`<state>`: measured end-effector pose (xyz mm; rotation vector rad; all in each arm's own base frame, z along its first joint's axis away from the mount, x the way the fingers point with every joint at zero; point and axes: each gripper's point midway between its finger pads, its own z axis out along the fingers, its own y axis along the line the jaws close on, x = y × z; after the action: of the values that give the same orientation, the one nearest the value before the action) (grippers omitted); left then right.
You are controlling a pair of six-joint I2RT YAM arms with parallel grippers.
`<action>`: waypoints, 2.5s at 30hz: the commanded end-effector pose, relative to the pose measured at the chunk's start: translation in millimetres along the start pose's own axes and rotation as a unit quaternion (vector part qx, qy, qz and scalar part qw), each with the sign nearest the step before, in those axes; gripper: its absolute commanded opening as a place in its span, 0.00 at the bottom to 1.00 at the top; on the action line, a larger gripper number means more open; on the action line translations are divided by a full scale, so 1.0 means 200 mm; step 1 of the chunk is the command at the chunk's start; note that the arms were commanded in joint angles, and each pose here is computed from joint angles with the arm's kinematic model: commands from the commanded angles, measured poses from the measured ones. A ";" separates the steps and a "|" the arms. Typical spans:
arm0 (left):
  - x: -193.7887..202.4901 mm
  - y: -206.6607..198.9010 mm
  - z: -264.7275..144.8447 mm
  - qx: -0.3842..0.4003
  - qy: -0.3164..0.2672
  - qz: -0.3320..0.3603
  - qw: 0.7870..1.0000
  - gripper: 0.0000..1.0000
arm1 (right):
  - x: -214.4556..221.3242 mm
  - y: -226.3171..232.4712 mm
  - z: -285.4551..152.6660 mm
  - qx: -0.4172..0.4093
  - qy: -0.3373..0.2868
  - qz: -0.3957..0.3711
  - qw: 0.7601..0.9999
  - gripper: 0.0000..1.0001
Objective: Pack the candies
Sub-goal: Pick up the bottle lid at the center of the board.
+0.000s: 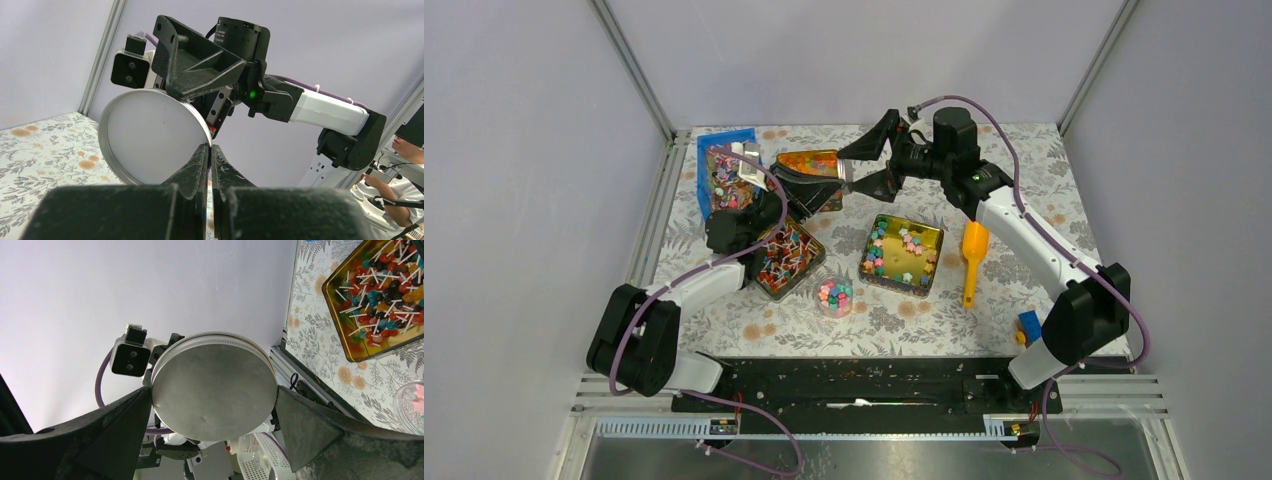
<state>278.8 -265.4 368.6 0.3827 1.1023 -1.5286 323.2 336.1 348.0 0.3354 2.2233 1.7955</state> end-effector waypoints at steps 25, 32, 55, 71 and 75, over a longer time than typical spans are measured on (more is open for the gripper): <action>-0.09 -0.07 0.03 0.034 -0.021 0.018 0.999 0.00 | -0.02 0.11 -0.02 -0.046 -0.013 -0.036 0.998 0.84; -0.09 -0.06 0.03 0.034 -0.018 0.013 0.999 0.37 | -0.01 0.07 -0.02 -0.041 -0.008 -0.035 0.998 0.69; 0.27 0.22 -0.44 -0.191 0.097 0.040 0.976 0.99 | 0.07 -0.11 -0.08 0.051 0.019 -0.100 0.993 0.68; 0.34 0.29 -0.92 -0.364 0.355 0.170 0.844 0.99 | 0.30 -0.46 -0.11 0.172 0.112 -0.172 0.963 0.67; 0.35 0.31 -0.97 -0.414 0.353 0.118 0.831 0.99 | 0.39 -0.54 -0.09 0.213 0.149 -0.212 0.942 0.67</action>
<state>253.1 -165.1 204.8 0.5422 1.9392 -0.6388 258.7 321.0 250.4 -0.1342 2.5897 1.3413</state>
